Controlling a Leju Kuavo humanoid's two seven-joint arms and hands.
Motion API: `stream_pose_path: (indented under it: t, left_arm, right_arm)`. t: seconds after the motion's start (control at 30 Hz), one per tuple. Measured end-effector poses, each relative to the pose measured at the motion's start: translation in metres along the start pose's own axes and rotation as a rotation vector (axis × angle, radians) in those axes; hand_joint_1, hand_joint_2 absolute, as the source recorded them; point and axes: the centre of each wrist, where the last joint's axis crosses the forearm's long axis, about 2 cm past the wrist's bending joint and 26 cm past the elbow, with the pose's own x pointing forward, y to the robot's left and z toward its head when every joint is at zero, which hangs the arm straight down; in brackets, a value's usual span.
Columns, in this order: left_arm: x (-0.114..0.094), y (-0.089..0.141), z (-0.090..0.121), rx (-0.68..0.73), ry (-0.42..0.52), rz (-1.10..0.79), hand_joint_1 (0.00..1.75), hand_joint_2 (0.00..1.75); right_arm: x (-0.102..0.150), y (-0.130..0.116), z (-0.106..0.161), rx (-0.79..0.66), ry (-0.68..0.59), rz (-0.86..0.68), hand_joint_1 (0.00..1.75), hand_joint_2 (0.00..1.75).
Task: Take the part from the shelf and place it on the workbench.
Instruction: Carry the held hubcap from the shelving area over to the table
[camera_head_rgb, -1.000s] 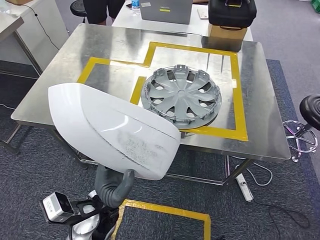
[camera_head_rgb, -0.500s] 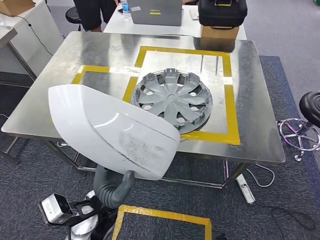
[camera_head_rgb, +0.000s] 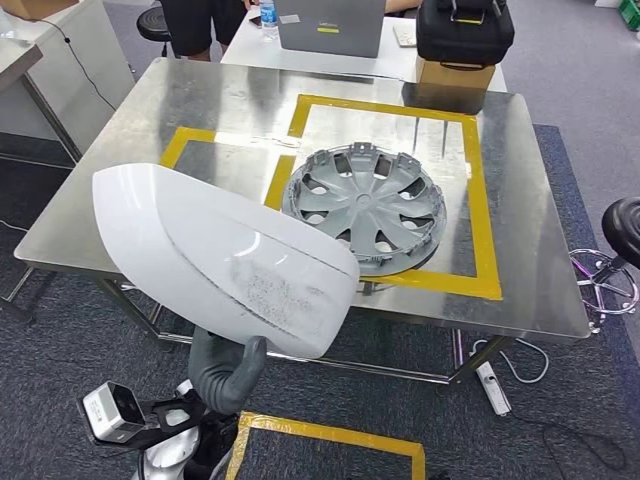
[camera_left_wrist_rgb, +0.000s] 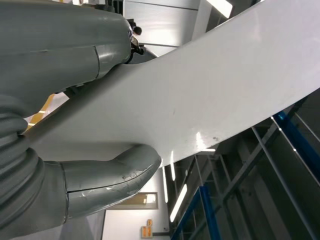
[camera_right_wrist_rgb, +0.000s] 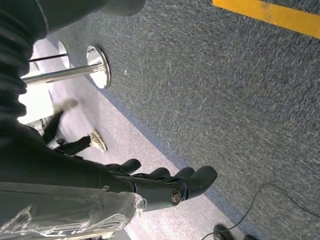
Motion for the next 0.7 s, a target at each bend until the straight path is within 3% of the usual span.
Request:
stream_pose_path:
  t: [0.7]
  left_arm:
    - [0.0011, -0.0008, -0.0023, 0.03, -0.02, 0.004, 1.75, 1.75]
  right_arm:
    - [0.0, 0.0028, 0.0013, 0.007, 0.003, 0.0, 0.0, 1.75]
